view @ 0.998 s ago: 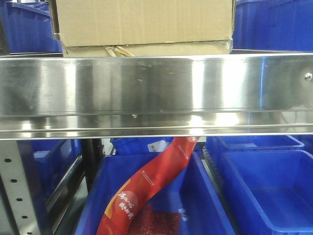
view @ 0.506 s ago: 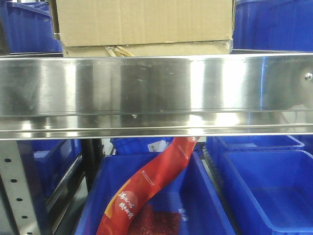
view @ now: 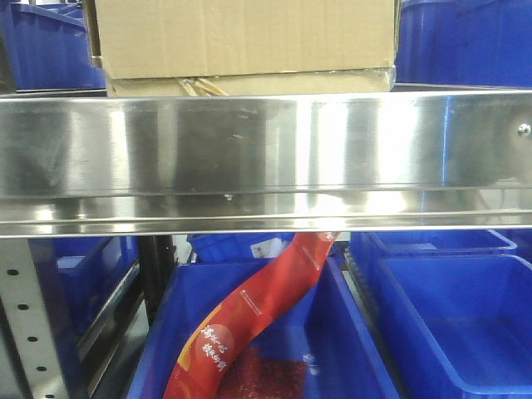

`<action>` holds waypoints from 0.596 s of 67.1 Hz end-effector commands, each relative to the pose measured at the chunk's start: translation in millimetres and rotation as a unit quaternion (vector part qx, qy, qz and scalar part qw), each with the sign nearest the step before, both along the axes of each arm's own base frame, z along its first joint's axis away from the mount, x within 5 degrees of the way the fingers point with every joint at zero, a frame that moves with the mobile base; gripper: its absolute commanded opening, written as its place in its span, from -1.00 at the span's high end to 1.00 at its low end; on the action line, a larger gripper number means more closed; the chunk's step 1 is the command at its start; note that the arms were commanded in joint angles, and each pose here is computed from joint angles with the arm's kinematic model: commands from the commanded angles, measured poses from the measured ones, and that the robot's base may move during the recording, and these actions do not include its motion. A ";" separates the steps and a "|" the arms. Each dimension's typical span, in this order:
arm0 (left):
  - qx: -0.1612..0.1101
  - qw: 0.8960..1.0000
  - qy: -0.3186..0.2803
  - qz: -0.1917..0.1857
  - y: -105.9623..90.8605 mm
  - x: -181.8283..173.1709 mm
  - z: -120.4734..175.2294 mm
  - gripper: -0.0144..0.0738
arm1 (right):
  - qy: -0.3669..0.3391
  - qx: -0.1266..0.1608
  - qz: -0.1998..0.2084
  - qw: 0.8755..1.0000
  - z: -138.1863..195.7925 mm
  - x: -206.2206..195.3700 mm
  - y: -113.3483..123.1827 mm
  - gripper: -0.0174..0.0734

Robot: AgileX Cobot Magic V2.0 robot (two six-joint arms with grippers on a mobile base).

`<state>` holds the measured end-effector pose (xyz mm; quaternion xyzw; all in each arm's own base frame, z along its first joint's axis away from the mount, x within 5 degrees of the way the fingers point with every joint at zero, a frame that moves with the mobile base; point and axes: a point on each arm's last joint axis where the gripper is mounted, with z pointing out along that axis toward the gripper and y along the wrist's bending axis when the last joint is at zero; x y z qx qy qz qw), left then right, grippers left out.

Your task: Stack two boxes on right shelf middle

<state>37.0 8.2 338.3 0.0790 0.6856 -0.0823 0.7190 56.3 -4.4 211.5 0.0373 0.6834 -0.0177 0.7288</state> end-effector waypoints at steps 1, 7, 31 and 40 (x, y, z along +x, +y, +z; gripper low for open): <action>0.003 1.000 0.016 0.026 2.4 -0.8 -21.0 0.92 | -0.012 -0.002 -0.004 1.000 1.7 -0.3 -0.4 0.99; -0.017 0.998 0.039 0.037 0.7 -2.5 -48.8 0.92 | -0.016 -0.002 -0.004 1.000 2.4 -0.4 -0.4 0.99; 0.000 0.998 -0.002 0.060 -13.8 17.2 -118.7 0.92 | -0.016 -0.002 -0.004 1.000 2.4 -0.4 -0.4 0.99; -0.012 0.995 -0.046 0.083 -11.8 18.5 -120.2 0.92 | -0.016 -0.002 -0.004 1.000 2.4 -0.4 -0.4 0.99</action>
